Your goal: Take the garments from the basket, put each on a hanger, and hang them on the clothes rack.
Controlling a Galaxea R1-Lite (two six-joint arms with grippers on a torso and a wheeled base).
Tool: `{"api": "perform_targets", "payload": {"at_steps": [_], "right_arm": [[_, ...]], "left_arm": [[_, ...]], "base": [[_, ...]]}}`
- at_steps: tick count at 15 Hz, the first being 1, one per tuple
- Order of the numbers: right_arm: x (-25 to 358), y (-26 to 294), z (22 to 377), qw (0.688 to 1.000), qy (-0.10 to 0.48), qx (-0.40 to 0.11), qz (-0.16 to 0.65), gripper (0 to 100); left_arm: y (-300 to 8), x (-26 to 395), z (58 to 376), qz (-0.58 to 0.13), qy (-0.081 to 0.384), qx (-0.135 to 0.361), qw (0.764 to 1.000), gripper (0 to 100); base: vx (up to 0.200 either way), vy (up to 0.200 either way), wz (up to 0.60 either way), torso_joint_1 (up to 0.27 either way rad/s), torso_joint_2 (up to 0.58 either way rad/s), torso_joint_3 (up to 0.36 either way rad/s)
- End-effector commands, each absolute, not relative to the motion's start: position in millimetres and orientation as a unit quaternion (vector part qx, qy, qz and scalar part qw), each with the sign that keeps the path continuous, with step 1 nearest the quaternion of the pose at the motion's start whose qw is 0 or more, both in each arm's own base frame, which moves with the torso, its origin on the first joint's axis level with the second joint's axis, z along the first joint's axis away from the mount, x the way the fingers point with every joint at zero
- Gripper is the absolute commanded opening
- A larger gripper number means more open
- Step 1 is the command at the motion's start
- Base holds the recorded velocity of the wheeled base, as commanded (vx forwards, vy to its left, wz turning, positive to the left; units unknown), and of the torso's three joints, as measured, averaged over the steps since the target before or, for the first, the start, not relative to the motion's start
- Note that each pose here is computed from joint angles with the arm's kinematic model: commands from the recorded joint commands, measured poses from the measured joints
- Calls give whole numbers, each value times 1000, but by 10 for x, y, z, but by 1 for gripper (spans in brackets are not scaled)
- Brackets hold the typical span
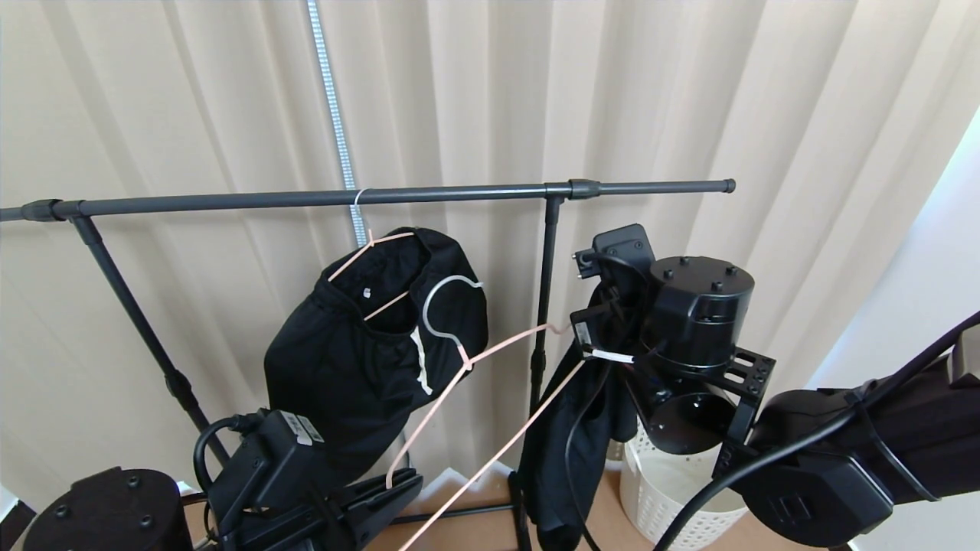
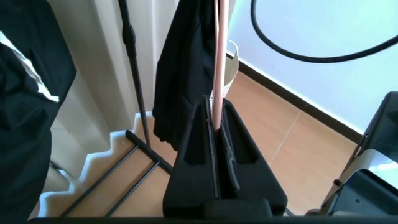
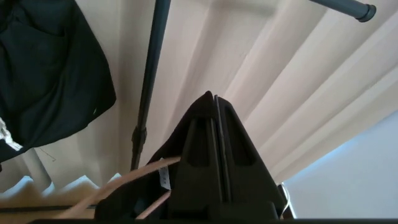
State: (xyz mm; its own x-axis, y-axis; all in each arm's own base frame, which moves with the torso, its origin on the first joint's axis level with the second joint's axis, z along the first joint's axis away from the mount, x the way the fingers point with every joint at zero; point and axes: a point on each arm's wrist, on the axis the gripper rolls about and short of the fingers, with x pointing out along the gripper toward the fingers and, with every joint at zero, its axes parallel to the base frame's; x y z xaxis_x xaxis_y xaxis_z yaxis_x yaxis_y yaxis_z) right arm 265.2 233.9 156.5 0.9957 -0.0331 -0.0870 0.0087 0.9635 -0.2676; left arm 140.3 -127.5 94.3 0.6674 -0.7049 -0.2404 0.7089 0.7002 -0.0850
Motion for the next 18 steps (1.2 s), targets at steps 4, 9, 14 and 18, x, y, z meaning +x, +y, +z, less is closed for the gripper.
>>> {"api": "perform_targets", "payload": {"at_steps": [4,9,14,18], "right_arm": [[2491,2466,1536,988,46,-140,45,0],[2567,2386,1562,989,44,-135,36,0],[2474,2460,1527,987,46,-120,98,0],[2398,2424,1671,984,36,-66,162,0]], "left_arm": [[-1274,1417,957,-386,116,2,915,0],[-1250,1403,951,-383,116,5,916,0],[-1254,1411,989,-387,96,-2,917,0],[-1263,1401,992,-392,96,-2,915,0]], "base": [[0,0,0,0,0,0],[0,0,0,0,0,0],[0,0,0,0,0,0],[0,0,0,0,0,0]]}}
